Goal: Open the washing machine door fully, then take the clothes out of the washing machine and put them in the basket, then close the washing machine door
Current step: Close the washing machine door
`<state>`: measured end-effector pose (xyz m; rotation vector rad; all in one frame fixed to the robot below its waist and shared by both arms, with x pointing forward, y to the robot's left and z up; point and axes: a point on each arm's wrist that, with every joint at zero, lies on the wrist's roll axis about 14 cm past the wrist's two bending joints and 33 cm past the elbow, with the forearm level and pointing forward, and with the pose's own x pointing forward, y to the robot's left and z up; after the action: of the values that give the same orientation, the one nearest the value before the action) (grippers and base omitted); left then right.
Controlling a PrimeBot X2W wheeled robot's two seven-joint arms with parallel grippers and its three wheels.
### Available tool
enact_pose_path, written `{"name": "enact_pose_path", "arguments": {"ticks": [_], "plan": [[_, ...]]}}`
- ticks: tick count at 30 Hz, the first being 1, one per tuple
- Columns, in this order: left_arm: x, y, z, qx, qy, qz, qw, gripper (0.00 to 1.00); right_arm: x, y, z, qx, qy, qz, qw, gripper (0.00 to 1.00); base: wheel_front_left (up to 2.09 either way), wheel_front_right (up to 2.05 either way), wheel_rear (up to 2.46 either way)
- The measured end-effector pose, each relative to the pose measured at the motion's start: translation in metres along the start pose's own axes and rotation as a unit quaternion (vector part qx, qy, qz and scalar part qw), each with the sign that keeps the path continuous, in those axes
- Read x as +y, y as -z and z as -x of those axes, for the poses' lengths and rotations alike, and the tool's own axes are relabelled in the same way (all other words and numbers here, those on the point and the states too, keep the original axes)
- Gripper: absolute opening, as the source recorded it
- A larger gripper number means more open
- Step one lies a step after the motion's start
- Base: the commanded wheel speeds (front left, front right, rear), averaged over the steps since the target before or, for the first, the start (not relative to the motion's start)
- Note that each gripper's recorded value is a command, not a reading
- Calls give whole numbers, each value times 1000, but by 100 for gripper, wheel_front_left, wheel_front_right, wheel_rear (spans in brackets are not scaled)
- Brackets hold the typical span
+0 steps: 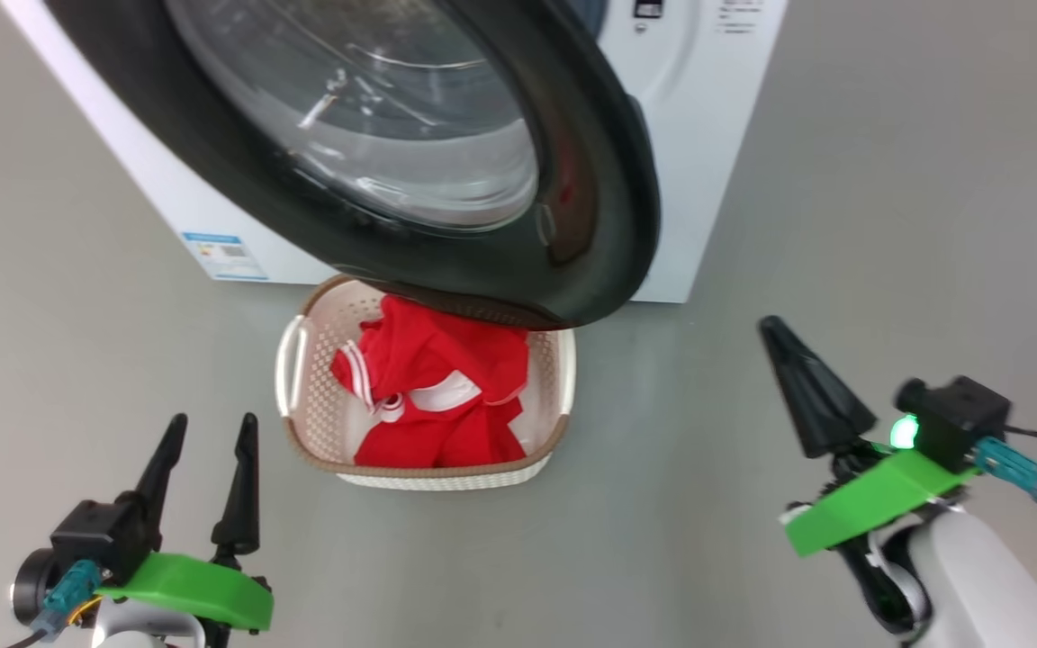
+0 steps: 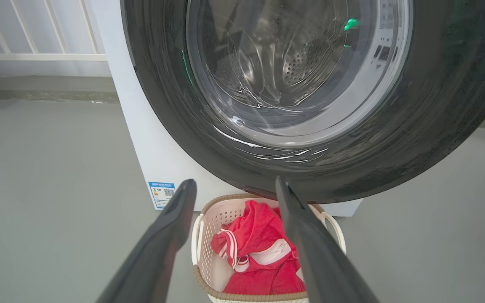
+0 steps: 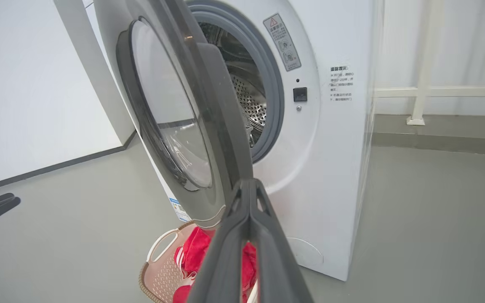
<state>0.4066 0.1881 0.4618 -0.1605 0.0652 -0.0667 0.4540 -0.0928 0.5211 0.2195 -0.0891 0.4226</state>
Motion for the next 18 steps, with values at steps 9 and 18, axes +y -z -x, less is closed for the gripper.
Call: {"name": "enact_pose_path", "arguments": {"ticks": [9, 18], "plan": [[4, -2, 9, -5, -14, 6, 1000, 100, 45, 6, -42, 3, -74, -16, 997, 0, 0, 0, 0], [11, 6, 8, 7, -26, 11, 1000, 100, 50, 23, -70, 18, -88, -23, 996, 0, 0, 0, 0]]}}
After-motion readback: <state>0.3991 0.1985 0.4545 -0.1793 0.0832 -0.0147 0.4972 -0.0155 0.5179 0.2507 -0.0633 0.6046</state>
